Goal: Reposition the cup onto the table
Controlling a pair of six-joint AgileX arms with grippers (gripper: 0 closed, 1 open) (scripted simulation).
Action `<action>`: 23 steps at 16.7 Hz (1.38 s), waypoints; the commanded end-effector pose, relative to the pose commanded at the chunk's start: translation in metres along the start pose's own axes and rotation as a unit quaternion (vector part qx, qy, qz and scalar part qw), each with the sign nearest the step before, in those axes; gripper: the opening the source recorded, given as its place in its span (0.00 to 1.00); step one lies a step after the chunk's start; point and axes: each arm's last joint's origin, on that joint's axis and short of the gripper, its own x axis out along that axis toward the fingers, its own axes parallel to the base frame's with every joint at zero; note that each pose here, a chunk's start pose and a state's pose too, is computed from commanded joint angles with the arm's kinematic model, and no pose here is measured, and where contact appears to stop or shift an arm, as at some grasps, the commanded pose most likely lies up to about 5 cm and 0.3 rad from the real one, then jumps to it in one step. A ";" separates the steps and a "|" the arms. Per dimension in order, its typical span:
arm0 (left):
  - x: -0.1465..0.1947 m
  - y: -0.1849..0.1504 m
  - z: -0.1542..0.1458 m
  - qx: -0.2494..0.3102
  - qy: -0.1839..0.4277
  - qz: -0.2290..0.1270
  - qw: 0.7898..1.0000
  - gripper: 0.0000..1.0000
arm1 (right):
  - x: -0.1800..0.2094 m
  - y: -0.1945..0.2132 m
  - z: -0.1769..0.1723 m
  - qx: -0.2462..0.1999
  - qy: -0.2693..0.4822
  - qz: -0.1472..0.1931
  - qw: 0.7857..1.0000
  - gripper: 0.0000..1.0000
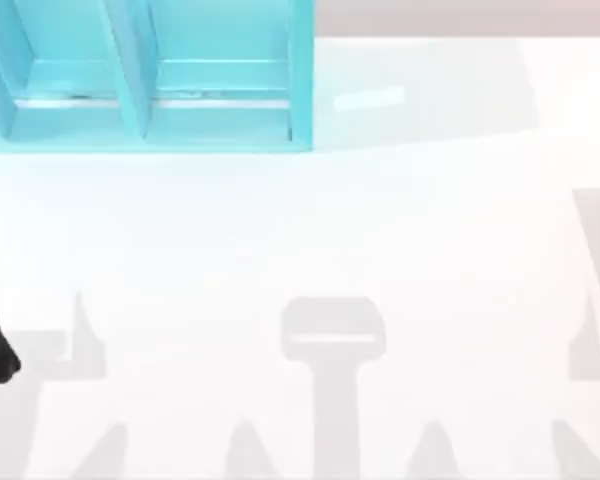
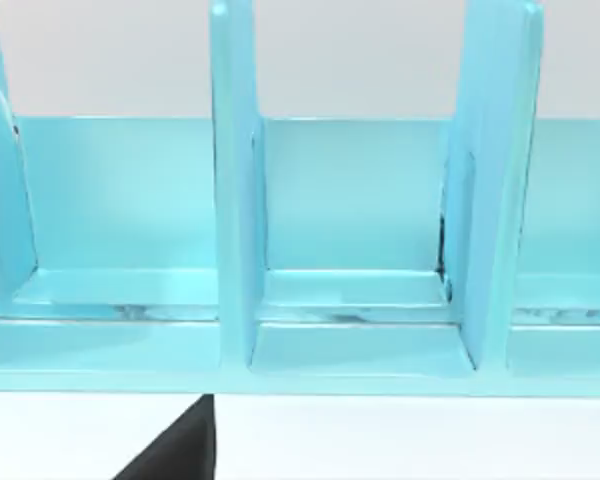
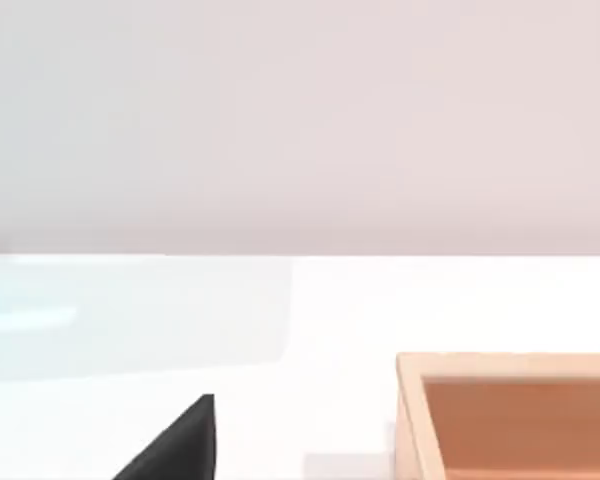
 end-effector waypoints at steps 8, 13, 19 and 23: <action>0.000 0.000 0.000 0.000 0.000 0.000 1.000 1.00 | 0.004 -0.008 0.039 -0.034 0.094 -0.037 0.994 1.00; 0.000 0.000 0.000 0.000 0.000 0.000 1.000 1.00 | 0.044 -0.029 0.097 -0.066 0.289 -0.069 0.953 1.00; 0.000 0.000 0.000 0.000 0.000 0.000 1.000 1.00 | 0.134 -0.089 0.113 -0.046 0.550 -0.058 0.832 1.00; 0.000 0.000 0.000 0.000 0.000 0.000 1.000 1.00 | 0.176 -0.134 0.103 -0.018 0.651 -0.032 0.758 1.00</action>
